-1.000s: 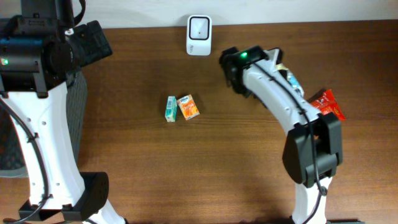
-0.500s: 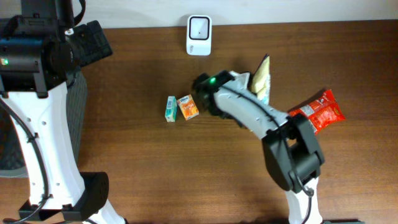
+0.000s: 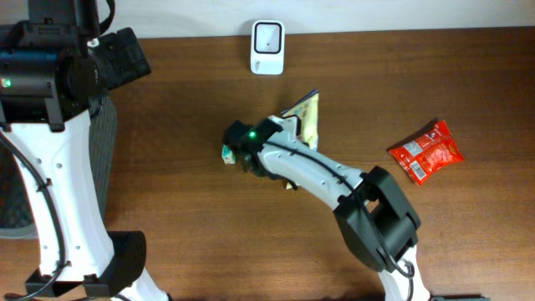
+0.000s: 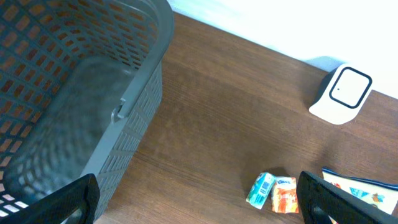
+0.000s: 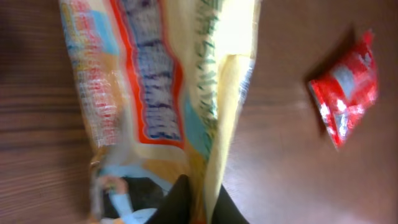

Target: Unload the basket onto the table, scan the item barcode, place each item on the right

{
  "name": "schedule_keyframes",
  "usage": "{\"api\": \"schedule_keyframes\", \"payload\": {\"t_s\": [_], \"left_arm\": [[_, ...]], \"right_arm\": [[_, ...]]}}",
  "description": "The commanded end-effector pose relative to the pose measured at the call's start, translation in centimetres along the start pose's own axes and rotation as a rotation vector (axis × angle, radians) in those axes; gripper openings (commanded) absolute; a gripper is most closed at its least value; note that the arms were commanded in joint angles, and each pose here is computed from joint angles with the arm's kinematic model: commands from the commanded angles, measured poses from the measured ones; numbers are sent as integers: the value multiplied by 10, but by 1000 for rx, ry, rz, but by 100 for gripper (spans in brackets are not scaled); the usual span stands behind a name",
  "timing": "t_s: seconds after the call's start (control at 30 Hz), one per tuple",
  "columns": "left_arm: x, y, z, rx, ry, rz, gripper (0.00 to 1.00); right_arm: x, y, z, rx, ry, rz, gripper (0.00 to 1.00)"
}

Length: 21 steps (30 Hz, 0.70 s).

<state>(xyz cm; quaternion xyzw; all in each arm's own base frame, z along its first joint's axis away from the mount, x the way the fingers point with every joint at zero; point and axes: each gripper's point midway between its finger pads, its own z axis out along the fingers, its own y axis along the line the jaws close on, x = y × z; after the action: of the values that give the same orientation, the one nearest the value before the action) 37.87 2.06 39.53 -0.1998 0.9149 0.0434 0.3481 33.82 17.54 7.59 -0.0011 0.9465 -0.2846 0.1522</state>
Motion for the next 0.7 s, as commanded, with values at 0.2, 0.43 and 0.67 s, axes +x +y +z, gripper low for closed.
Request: {"api": "schedule_keyframes", "payload": {"t_s": [0.2,0.43,0.67], "left_arm": [[0,1,0,-7,-1,13,99],[0,1,1,-7,-1,13,99],[0,1,1,-7,-1,13,99]], "right_arm": [[-41,-7,-28,-395,60,-348,99],[-15,58,-13,-499,34,-329,99],[16,43,62,-253,0,-267,99]]}}
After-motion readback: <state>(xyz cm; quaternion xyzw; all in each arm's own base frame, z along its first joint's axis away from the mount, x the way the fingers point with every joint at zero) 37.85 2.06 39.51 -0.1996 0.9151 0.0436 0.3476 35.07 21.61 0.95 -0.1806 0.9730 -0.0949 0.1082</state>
